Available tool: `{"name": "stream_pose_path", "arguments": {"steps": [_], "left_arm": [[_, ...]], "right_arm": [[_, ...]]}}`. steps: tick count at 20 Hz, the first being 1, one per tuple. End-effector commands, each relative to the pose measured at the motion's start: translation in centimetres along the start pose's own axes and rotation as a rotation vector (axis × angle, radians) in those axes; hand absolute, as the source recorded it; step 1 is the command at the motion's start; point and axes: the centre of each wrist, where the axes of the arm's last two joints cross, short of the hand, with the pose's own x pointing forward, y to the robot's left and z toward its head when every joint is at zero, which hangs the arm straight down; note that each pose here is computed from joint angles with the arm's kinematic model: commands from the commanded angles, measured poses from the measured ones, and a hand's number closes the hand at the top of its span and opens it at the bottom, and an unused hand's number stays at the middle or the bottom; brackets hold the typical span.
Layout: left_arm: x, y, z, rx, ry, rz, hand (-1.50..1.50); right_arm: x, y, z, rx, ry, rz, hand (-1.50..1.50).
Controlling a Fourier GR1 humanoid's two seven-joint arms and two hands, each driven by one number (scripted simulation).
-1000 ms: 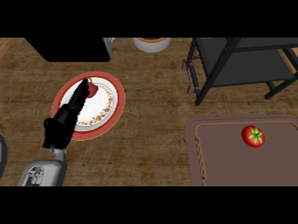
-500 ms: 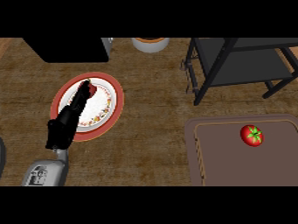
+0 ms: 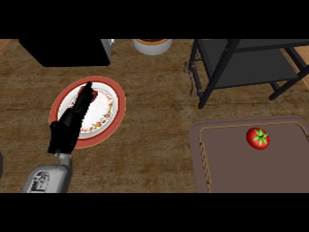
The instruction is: Pick the can from the tray and place it in the tiered shelf
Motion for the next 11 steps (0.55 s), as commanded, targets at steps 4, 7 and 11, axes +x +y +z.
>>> {"name": "stream_pose_path", "arguments": {"steps": [4,7,11], "left_arm": [[0.3,0.4,0.4,0.011,-0.004,0.000,0.00],[0.0,1.9,-0.1,0.002,0.001,0.012,0.00],[-0.3,0.6,0.4,0.010,0.006,0.011,0.00]], "right_arm": [[-1.1,-10.8,-1.1,0.051,0.063,0.131,-1.50],[-3.7,-15.0,-2.0,0.082,0.044,0.198,-1.50],[-6.1,-20.9,-2.9,0.123,0.050,0.131,-1.50]]}}
